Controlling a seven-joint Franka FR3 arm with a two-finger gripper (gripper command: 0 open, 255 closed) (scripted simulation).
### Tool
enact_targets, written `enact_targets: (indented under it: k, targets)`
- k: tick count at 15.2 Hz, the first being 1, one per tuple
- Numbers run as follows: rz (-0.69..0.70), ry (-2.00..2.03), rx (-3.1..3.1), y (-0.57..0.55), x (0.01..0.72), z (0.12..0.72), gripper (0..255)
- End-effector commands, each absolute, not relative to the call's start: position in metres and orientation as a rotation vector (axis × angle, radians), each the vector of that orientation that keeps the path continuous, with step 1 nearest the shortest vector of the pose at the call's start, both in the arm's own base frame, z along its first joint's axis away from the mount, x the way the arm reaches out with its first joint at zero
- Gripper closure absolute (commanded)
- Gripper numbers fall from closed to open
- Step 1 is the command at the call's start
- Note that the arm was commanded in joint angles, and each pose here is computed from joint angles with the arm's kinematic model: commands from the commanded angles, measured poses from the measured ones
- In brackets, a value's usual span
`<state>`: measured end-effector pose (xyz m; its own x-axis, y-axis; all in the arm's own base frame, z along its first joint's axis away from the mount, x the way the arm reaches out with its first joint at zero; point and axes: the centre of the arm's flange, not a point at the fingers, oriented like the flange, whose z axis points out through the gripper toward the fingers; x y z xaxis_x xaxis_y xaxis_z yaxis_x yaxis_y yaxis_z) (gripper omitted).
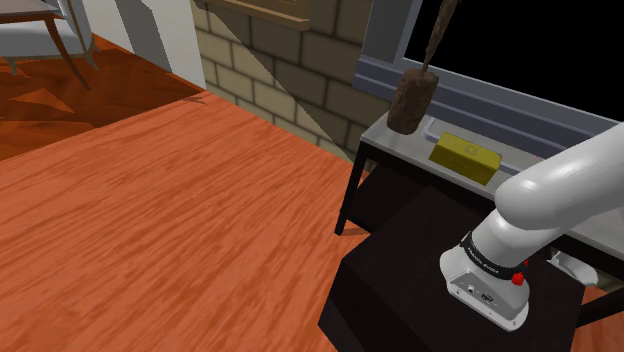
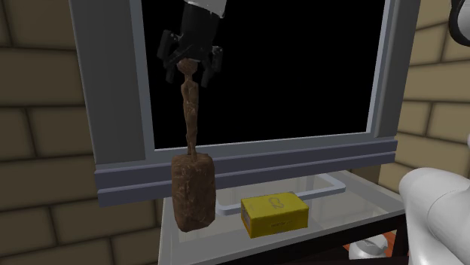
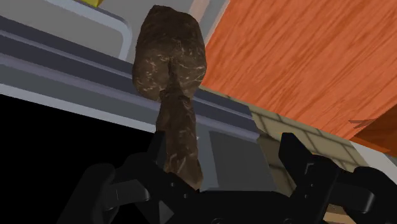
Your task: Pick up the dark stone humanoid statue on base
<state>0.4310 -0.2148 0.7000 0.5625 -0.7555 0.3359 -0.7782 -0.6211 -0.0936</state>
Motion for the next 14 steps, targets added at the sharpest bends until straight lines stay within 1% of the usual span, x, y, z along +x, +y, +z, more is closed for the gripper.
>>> enact_targets:
  k: [1, 3, 10, 13, 14]
  targets:
    - [0.580, -1.451, 2.644, -0.232, 0.427, 0.714, 0]
    - [0.620, -1.555, 2.569, -0.250, 0.422, 0.723, 0]
    - [0.620, -1.555, 2.569, -0.250, 0.422, 0.686, 0]
    - [0.620, -1.555, 2.569, -0.250, 0.422, 0.683, 0]
    - [0.620, -1.555, 2.569, -0.250, 0.421, 0.683, 255]
